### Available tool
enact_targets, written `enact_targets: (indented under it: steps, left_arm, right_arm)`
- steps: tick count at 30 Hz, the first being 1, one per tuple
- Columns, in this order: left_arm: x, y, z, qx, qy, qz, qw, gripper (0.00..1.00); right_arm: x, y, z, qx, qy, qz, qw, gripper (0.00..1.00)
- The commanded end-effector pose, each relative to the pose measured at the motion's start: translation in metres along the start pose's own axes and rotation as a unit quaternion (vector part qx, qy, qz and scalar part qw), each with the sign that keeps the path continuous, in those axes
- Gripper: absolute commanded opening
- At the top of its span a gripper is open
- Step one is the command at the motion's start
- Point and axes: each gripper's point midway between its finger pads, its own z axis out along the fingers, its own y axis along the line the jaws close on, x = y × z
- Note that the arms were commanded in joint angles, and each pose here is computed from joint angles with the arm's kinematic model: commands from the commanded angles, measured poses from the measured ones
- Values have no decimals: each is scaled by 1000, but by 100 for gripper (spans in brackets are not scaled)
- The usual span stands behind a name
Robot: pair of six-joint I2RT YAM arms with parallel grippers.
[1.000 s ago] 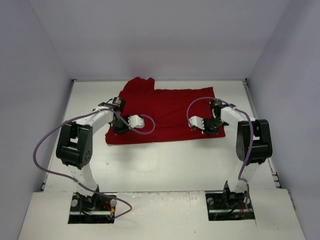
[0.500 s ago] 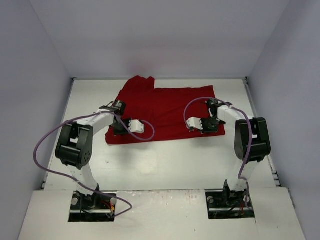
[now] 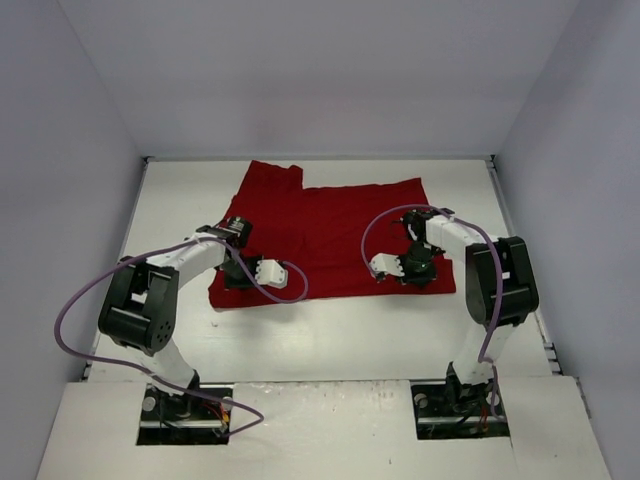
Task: Fold and stack the t-shirts
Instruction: Fold the flattened tshirt in 1/3 of the way, then grap the side of the flattened tshirt furthest away from the robot with both arms
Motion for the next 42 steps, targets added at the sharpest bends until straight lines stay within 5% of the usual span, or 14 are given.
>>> enact_targets:
  steps: [1, 8, 12, 17, 24, 30, 36, 42]
  left_arm:
    - [-10, -20, -9, 30, -22, 12, 999, 15]
    - [-19, -38, -14, 46, -34, 26, 998, 16]
    - [-25, -29, -24, 26, -43, -6, 999, 45]
    - [-58, 10, -70, -44, -108, -49, 992, 68]
    - [-102, 65, -147, -128, -179, -97, 971, 69]
    - [-99, 173, -192, -206, -236, -254, 915, 61]
    - [-66, 275, -150, -235, -223, -363, 874, 60]
    - [-30, 313, -105, -232, -217, -458, 830, 60]
  right_arm:
    - [-1, 92, 7, -171, 17, 19, 985, 0]
    - [-2, 112, 5, -195, 25, 10, 981, 0]
    - [-15, 86, -8, -148, -5, 19, 989, 22]
    - [-48, 20, -60, -36, -64, 45, 996, 35]
    - [-86, -46, -158, 111, -171, 49, 978, 41]
    - [-49, -113, -184, 147, -295, 178, 927, 35]
    - [26, -188, -144, 130, -335, 311, 880, 29]
    - [51, -209, -97, 115, -306, 324, 888, 36]
